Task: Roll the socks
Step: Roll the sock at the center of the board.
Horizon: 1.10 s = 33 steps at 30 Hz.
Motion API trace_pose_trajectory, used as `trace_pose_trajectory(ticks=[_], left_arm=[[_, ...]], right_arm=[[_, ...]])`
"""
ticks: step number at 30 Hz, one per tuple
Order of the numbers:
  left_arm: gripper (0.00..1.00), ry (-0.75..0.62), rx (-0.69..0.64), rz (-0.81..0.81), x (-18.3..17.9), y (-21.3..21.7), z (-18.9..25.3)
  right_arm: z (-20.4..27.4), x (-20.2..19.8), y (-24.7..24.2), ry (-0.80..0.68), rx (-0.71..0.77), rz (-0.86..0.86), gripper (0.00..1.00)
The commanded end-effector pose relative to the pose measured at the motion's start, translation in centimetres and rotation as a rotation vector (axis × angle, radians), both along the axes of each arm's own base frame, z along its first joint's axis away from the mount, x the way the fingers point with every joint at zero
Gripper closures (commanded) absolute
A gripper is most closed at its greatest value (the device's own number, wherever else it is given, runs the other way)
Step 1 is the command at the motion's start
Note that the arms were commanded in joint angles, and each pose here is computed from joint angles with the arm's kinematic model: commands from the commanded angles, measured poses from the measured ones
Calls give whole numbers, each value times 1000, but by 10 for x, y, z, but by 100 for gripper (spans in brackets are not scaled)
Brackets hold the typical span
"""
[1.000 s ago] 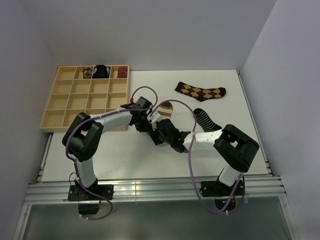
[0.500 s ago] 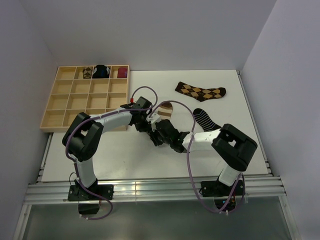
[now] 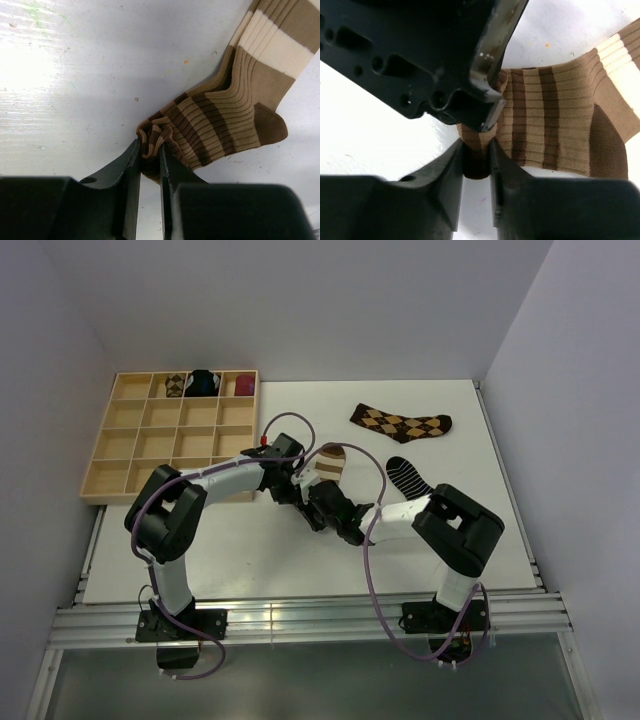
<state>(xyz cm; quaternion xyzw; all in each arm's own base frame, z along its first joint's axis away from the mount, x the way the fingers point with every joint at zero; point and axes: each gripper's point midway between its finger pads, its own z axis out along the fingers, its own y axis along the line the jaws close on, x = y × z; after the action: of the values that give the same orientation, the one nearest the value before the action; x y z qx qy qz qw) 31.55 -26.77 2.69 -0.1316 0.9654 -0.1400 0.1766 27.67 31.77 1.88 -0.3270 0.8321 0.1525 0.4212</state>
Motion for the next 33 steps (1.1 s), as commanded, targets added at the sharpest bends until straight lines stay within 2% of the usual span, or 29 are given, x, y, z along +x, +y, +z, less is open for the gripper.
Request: trace_pose_trajectory(ticks=[1,2,3,6,7,8,10,13,16,22,28,33], left_arm=[[96,44,26,-14,-10,3,-13],[95,39,29,-8,-9,5,-12],[94,34,28,-2,-9,5,-11],[80,-6,17,24,-4,7,-1],[77,-32,-1,32,-1,6,7],[69,-48,-9,41,0,7,9],[64,-79,-12,60,3,10,15],[49,-127,-33,102,5,17,27],[43,-165,-57,145,7,24,36],[39,-241,-97,238,8,44,51],[39,-300,-175,246,4,44,62],[40,-276,-220,228,-2,35,54]], right_arm=[[-10,-4,5,10,-25,15,73],[-11,-4,4,12,-29,12,83],[-11,-5,4,16,-27,12,89],[-10,-8,6,33,-14,23,100],[-11,-10,5,45,-13,28,100],[-9,-13,9,63,4,48,100],[-8,-17,12,99,25,67,100],[-5,-22,15,170,78,107,100],[2,-20,17,236,136,132,100],[8,-16,17,423,237,172,100],[10,-11,18,636,376,189,100],[6,-12,19,792,431,198,100]])
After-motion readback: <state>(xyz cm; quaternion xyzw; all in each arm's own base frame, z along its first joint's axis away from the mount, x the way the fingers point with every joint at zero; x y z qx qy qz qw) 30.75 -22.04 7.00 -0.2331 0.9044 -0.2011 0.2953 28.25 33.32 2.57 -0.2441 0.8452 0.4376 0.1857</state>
